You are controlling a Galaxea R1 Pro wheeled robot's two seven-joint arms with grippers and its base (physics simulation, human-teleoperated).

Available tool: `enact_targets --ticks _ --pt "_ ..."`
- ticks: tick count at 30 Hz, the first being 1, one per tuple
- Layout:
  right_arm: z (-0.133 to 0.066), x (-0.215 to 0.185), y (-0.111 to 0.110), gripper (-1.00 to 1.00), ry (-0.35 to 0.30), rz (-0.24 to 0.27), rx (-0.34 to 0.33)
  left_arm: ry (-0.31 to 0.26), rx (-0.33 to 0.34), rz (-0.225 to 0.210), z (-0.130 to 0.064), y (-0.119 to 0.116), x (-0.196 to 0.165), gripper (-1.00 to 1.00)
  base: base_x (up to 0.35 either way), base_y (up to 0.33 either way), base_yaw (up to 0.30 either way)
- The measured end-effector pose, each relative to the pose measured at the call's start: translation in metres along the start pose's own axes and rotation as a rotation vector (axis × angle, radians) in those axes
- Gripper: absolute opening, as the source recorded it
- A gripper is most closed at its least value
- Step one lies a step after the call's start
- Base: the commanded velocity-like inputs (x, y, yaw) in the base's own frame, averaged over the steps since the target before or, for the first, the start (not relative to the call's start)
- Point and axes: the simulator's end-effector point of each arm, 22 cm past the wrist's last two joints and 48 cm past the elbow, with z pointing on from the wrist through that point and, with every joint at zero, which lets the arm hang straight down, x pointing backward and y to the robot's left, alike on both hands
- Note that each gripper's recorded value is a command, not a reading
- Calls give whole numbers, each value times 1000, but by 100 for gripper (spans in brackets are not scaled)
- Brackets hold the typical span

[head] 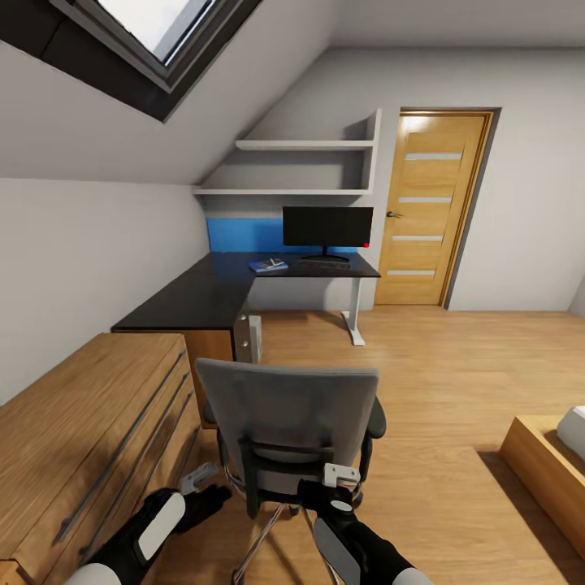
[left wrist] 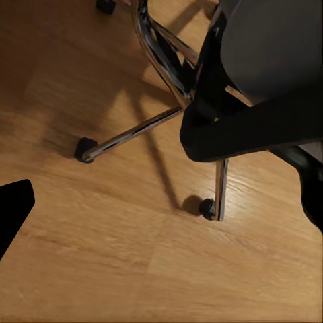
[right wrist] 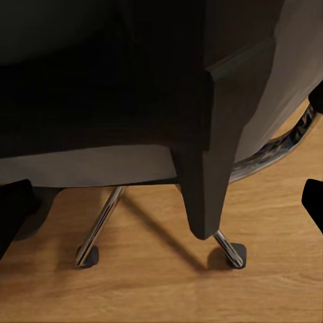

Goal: In the bedroom, organize the workspace by keeping the computer under the desk, ensuring the monitor is on the desk, placing the keyboard on the desk next to the monitor, placing the mouse on the desk next to the keyboard, moving the folder from the swivel chair onto the desk next to the mouse, stacking the notebook on top of the folder with the pen on top of the notebook, and positioning the swivel chair next to the desk.

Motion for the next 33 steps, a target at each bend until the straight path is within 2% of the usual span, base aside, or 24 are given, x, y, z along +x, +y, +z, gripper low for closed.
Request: enact_targets --ticks 2,6,14,27,33 --pt "0 0 0 100 0 0 0 -21 2 2 0 -2 -4 100 0 -4 0" --pt "0 -1 0 100 -2 -1 0 -29 3 2 0 -3 -5 100 -15 -127 0" --pt "0 1 -1 100 -1 -3 3 -31 2 2 0 -2 -5 100 -4 -39 0" --pt "1 1 -2 100 -6 -11 3 -33 6 1 0 -6 -7 100 -120 -102 0" --pt "3 4 -2 100 -6 -14 2 -18 31 36 2 -23 2 100 -10 -7 0"
